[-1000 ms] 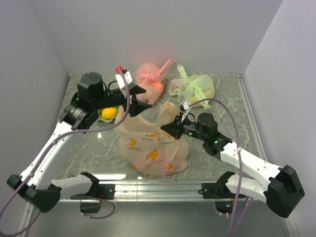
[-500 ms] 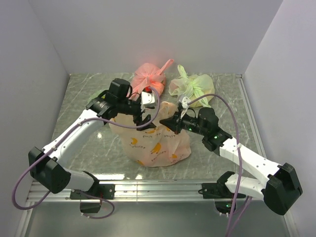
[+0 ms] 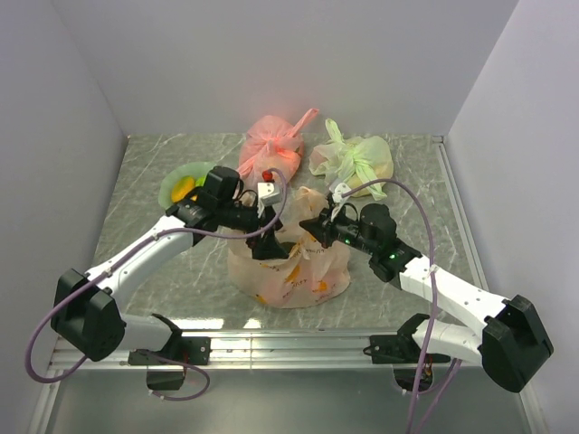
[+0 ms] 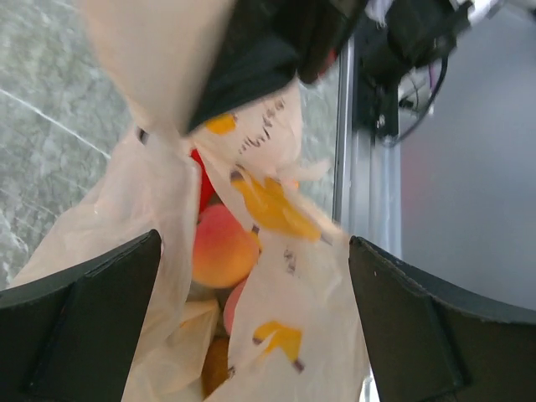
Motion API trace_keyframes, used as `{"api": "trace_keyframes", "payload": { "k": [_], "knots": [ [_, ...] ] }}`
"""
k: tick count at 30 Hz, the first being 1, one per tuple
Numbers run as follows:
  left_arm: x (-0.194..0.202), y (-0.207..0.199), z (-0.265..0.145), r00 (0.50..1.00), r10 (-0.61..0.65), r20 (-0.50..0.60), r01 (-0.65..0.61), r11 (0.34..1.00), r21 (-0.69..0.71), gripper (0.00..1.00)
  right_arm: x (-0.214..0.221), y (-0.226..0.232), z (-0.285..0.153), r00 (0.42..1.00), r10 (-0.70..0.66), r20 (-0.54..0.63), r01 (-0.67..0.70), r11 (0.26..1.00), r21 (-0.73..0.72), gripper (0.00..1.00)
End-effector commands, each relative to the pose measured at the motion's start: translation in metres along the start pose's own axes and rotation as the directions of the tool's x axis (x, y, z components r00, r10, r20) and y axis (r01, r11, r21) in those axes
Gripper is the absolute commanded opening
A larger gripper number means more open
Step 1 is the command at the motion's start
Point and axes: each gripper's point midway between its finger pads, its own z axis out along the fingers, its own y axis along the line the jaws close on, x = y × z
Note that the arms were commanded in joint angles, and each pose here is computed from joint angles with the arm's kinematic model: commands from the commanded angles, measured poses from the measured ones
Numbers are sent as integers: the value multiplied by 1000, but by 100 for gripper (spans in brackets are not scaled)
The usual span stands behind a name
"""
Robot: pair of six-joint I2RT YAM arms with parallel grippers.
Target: Place the fake fruits into the plastic bag and tie a complex knot
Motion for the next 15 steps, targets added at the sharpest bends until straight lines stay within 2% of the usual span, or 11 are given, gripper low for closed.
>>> {"api": "trace_keyframes", "payload": {
  "k": [1,3,8,10,11,12,14,15],
  "knots": [
    [-49,2,0,992,-43,115,47,998,-33,99,-31,-5,0,993,-67,102,65,998,24,0],
    [-50,6,3,989,-98,112,102,994,-36,99,-33,-2,1,992,-78,102,77,997,12,0],
    [-56,11,8,987,-122,105,126,992,-29,99,-38,1,-1,988,-112,110,113,994,0,0],
    [-47,4,14,992,-113,63,114,993,-20,99,-42,0,-2,991,-79,111,78,997,14,0],
    [-45,7,15,998,-37,51,40,997,-63,99,-38,0,-3,995,-43,88,41,999,21,0],
    [-32,9,19,999,-23,22,25,995,-93,99,-42,2,-3,996,-20,88,18,1000,16,0],
    [-19,5,24,998,64,-11,-65,991,-117,84,-38,7,-6,994,84,65,-84,996,3,0],
    [-3,12,26,997,59,-40,-65,985,-157,75,-36,11,-6,991,120,52,-120,993,-15,0]
  ]
}}
